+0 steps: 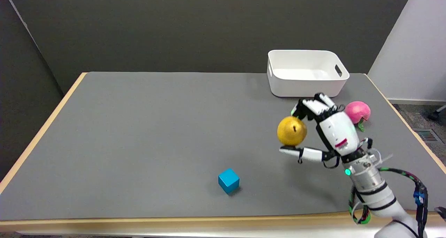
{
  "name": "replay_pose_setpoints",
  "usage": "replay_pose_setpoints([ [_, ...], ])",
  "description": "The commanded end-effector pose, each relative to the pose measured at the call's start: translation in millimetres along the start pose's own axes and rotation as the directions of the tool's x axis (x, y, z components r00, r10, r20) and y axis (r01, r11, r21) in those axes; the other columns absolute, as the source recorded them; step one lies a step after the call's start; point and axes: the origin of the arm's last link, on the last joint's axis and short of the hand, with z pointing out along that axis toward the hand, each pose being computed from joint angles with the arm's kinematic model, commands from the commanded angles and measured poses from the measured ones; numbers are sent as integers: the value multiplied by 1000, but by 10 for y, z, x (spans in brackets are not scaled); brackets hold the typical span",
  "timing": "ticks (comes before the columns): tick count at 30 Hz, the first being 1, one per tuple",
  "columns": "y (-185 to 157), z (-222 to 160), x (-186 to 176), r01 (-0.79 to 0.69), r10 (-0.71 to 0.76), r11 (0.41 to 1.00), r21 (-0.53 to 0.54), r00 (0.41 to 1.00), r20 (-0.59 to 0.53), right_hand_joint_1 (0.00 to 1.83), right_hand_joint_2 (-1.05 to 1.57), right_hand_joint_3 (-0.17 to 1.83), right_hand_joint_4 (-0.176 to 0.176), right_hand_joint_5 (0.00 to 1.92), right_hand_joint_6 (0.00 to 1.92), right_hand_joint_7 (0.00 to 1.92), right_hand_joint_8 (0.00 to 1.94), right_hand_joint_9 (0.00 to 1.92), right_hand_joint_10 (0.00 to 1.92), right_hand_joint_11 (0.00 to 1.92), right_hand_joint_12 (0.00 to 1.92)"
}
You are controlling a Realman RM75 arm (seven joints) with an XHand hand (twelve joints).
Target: Place the pear in the white box.
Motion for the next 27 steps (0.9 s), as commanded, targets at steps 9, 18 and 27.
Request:
replay_pose_setpoints([
  [9,246,1798,710,222,-242,961,-166,963,-115,1184,1052,484,-166,604,1458,811,1623,650,1921,256,1912],
  [18,716,2499,661,173,-189,947,-272,981,-36,1186,1041,498,-163,611,1454,820,1611,657,1921,273,1914],
  [27,1342,2709,348,146,-100,876,-460,988,121,1176,1069,466,-170,622,1516,748,1606,662,1921,303,1921],
])
